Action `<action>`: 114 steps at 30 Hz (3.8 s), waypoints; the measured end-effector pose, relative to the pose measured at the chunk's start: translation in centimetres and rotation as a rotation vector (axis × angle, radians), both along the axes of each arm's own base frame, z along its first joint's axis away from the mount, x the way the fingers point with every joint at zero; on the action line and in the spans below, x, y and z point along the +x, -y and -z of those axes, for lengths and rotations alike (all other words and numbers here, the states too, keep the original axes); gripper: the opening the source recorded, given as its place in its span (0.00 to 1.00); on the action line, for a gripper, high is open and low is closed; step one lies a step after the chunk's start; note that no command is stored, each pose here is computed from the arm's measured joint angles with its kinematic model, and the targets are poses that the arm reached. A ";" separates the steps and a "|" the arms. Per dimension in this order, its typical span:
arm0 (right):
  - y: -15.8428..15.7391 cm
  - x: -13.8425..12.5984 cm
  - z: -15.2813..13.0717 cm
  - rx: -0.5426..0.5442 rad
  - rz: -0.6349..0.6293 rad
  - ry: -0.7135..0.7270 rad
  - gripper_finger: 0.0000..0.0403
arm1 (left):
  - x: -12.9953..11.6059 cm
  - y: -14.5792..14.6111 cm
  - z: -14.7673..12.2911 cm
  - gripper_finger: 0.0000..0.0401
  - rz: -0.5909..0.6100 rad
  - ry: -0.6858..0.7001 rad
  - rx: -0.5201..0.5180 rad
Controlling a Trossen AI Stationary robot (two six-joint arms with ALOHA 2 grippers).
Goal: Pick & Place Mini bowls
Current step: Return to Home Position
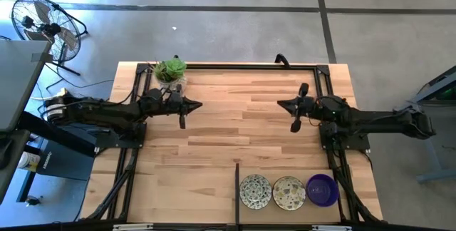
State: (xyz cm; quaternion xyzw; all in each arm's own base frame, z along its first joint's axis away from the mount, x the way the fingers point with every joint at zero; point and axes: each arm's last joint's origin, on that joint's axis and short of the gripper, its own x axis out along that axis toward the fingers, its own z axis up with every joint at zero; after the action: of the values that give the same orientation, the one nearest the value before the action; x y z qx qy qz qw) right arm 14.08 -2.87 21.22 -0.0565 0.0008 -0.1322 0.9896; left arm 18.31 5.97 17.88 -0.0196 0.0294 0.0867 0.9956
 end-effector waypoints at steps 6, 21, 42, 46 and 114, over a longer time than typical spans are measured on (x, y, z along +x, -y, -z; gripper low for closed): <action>0.0 -1.3 1.0 0.000 0.072 0.035 0.00 | -0.7 0.2 -0.5 0.00 -0.004 -0.013 -0.003; -0.2 -2.5 1.0 0.011 0.101 0.036 0.00 | -2.3 0.6 1.0 0.00 -0.052 0.027 -0.002; -0.4 -4.2 1.6 0.063 0.044 -0.006 0.00 | -5.4 1.7 1.1 0.00 -0.072 0.057 0.028; -0.2 -4.5 1.5 0.053 0.053 0.017 0.00 | -5.8 1.8 1.0 0.00 -0.071 0.052 0.041; 1.4 -5.1 4.4 0.104 0.246 0.047 0.00 | -9.1 2.7 1.2 0.00 -0.160 0.096 -0.108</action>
State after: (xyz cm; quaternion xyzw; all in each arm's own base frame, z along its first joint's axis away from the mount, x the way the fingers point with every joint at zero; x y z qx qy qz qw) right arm 9.03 -4.28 16.83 -0.0014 -0.0088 -0.2537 0.9672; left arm 9.23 3.23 16.70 -0.0796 -0.0152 0.1630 0.9833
